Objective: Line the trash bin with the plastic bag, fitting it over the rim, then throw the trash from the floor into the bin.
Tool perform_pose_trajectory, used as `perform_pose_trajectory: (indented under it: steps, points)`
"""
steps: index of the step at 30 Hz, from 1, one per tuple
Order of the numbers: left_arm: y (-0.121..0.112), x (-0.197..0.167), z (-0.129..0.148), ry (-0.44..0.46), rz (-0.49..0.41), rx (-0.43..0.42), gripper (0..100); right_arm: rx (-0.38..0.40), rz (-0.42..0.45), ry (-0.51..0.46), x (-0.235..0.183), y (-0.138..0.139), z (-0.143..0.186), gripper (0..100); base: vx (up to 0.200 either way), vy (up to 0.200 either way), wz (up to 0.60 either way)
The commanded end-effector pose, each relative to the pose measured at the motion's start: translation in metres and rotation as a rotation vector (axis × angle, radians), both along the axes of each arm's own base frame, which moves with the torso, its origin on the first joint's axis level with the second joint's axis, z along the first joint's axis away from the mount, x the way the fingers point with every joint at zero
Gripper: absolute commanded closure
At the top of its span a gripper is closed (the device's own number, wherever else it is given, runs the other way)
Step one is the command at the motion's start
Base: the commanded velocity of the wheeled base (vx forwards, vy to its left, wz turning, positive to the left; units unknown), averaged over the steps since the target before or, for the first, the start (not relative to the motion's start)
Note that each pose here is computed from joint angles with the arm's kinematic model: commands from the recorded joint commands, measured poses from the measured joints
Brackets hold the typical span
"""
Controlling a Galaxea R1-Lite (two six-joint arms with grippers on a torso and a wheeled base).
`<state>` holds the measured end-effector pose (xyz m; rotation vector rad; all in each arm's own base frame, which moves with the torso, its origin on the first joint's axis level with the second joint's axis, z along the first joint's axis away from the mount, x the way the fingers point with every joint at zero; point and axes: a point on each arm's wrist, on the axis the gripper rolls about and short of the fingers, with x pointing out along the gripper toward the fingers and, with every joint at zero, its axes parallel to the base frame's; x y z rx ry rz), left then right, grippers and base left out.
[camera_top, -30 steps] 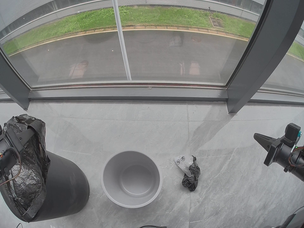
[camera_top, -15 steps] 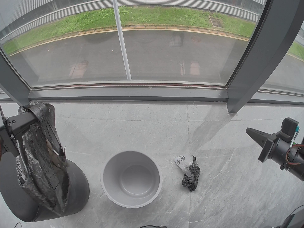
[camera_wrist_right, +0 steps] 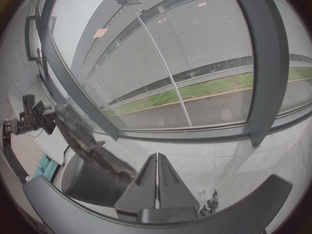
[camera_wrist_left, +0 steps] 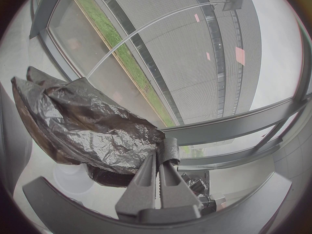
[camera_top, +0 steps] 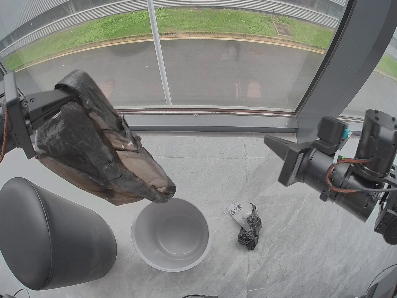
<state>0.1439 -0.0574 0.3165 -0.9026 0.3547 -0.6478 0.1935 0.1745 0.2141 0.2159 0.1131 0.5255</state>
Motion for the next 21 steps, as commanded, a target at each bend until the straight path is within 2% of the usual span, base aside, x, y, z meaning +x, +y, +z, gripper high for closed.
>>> perform_pose_trajectory:
  steps: [1,4,5,15,21]
  points:
    - [-0.025,0.029,0.004,0.037,-0.026,0.017,100,-0.064,0.064,0.054,0.006,0.034,-0.023,100,0.000,0.000,0.00]
    - [-0.033,0.037,0.007,0.044,-0.021,0.021,100,-0.084,0.089,0.072,0.002,0.041,-0.032,100,0.000,0.000,0.00]
    - [-0.035,0.039,0.007,0.044,-0.021,0.022,100,-0.092,0.097,0.079,0.002,0.043,-0.035,0,0.000,0.000,0.00]
    - [-0.047,0.046,0.020,0.016,-0.056,0.008,100,-0.186,0.101,0.166,0.016,0.062,-0.076,0,0.000,0.000,0.00]
    - [-0.047,0.040,0.024,0.010,-0.067,0.000,100,-0.176,0.097,0.143,0.037,0.084,-0.096,0,0.000,0.000,0.00]
